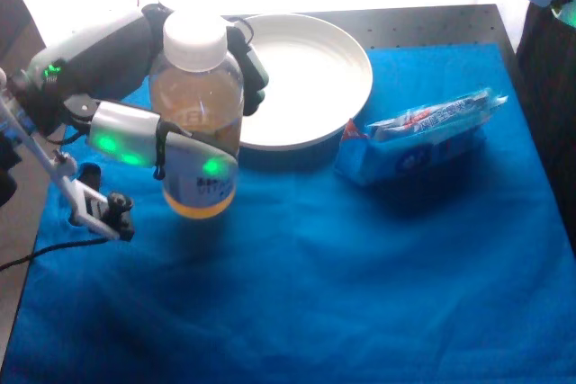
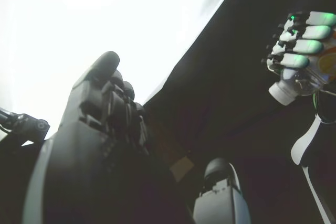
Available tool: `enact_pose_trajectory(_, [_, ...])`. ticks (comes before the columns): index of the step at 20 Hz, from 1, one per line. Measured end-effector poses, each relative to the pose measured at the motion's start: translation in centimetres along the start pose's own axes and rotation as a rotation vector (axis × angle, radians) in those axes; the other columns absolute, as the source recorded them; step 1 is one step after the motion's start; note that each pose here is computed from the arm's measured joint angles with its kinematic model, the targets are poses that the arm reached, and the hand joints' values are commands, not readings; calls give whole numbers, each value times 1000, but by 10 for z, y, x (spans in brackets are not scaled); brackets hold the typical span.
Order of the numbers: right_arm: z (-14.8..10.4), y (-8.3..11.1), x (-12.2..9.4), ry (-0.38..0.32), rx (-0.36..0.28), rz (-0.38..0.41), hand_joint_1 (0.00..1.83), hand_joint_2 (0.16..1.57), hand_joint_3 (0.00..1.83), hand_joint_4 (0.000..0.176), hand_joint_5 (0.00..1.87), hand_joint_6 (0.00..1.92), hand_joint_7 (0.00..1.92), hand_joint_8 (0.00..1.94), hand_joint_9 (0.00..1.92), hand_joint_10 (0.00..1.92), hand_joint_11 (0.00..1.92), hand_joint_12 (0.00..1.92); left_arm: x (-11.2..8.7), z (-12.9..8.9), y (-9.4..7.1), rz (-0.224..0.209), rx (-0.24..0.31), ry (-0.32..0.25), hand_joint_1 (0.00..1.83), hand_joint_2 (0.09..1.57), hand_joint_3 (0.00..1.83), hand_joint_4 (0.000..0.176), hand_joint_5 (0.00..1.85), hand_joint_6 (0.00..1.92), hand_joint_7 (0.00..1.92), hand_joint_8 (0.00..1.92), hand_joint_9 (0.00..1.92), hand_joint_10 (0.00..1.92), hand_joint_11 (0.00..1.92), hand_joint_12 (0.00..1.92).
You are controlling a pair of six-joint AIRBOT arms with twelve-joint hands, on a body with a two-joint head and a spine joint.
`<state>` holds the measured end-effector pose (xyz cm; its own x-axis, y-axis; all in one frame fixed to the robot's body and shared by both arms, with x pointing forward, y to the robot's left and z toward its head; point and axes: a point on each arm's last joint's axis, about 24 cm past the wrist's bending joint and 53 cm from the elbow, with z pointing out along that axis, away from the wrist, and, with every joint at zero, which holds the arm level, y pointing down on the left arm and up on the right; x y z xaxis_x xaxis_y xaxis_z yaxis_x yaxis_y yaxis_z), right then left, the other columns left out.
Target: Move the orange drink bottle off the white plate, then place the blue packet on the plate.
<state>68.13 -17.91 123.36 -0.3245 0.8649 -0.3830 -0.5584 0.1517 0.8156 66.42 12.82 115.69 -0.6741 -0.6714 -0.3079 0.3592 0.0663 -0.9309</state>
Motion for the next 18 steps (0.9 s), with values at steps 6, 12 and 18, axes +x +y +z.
enact_pose_trajectory(6, [0,0,2,2,0,4,45,959,0,108,0,0,192,6,165,2,0,999,-1,-2,6,-5,-13,-7,1266,1047,1,0,1024,846,1251,594,1375,93,1006,1062])
enact_pose_trajectory(12, [0,0,2,2,0,4,40,972,0,115,0,0,211,5,166,5,0,950,1,-7,14,-11,-36,-4,1348,1105,4,0,601,596,955,1050,1056,2,468,1087])
enact_pose_trajectory(18, [0,0,2,1,0,5,30,962,0,114,6,0,220,2,155,0,0,914,4,-12,15,-29,-35,-7,1158,938,0,0,658,50,812,132,916,0,359,1439])
